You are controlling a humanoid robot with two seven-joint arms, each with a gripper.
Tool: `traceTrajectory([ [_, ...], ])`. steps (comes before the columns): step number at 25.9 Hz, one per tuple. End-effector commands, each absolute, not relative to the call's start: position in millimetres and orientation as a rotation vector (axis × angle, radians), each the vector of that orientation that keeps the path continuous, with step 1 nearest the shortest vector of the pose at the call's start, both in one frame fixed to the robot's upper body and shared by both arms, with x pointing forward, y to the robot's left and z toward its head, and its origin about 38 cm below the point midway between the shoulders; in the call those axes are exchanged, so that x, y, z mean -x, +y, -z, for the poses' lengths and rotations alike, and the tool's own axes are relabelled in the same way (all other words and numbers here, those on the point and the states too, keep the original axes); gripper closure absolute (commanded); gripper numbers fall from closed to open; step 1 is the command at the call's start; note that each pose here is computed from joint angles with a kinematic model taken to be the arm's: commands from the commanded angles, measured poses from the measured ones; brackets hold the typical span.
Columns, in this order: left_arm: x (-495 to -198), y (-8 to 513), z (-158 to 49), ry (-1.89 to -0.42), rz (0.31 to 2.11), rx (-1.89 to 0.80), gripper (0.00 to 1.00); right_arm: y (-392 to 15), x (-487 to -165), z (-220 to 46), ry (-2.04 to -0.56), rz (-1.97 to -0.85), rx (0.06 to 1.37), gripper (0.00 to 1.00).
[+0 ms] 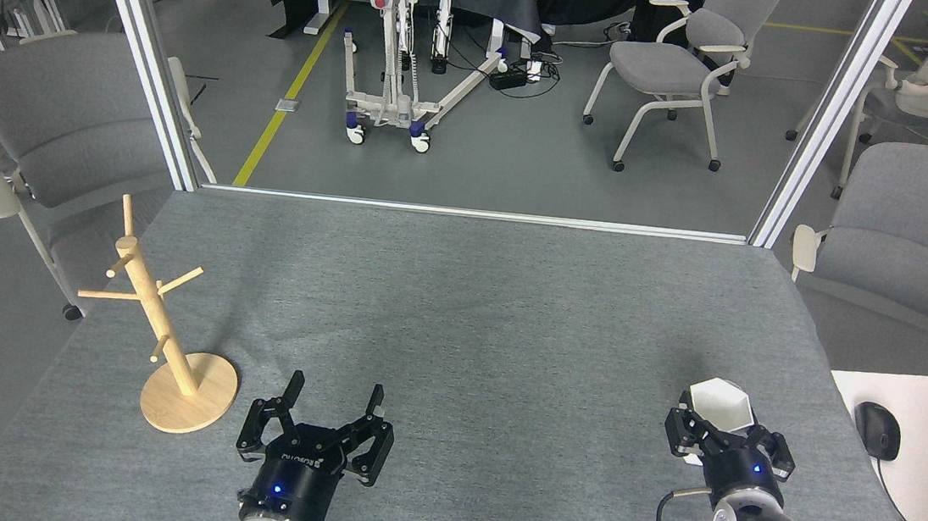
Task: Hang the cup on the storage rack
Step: 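Lift the cup with the right gripper and carry it toward the table center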
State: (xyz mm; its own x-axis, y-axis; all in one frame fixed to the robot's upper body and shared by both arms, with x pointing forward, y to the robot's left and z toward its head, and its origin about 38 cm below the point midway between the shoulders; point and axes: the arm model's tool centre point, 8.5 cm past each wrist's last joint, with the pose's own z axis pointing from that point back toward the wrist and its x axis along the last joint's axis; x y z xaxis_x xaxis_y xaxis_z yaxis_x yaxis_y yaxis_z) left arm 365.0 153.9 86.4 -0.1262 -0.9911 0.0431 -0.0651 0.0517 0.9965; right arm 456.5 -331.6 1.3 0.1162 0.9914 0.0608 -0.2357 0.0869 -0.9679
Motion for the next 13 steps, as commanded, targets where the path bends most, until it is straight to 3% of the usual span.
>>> traceTrajectory([
  [1,-365,152,-86,-1.378,1.234,-1.158,0.0,-331,-456,-1,-0.992,-1.189,1.023,0.41],
  [2,-365,152,-86,-1.381,1.236,-1.156,0.0,-331,-456,0,-0.991,-1.191,1.021,0.55],
  [4,-365,152,-86,-1.381,1.236,-1.156,0.01,-330,-456,0,-0.993,-1.192,1.018,0.67],
  [9,-365,152,-88,-1.385,1.236,-1.16,0.0,-327,-466,-16,-1.013,-1.211,1.046,0.71],
  [13,-365,152,-89,-1.388,1.233,-1.161,0.01,-344,-481,-64,-1.009,-1.198,1.115,0.71],
])
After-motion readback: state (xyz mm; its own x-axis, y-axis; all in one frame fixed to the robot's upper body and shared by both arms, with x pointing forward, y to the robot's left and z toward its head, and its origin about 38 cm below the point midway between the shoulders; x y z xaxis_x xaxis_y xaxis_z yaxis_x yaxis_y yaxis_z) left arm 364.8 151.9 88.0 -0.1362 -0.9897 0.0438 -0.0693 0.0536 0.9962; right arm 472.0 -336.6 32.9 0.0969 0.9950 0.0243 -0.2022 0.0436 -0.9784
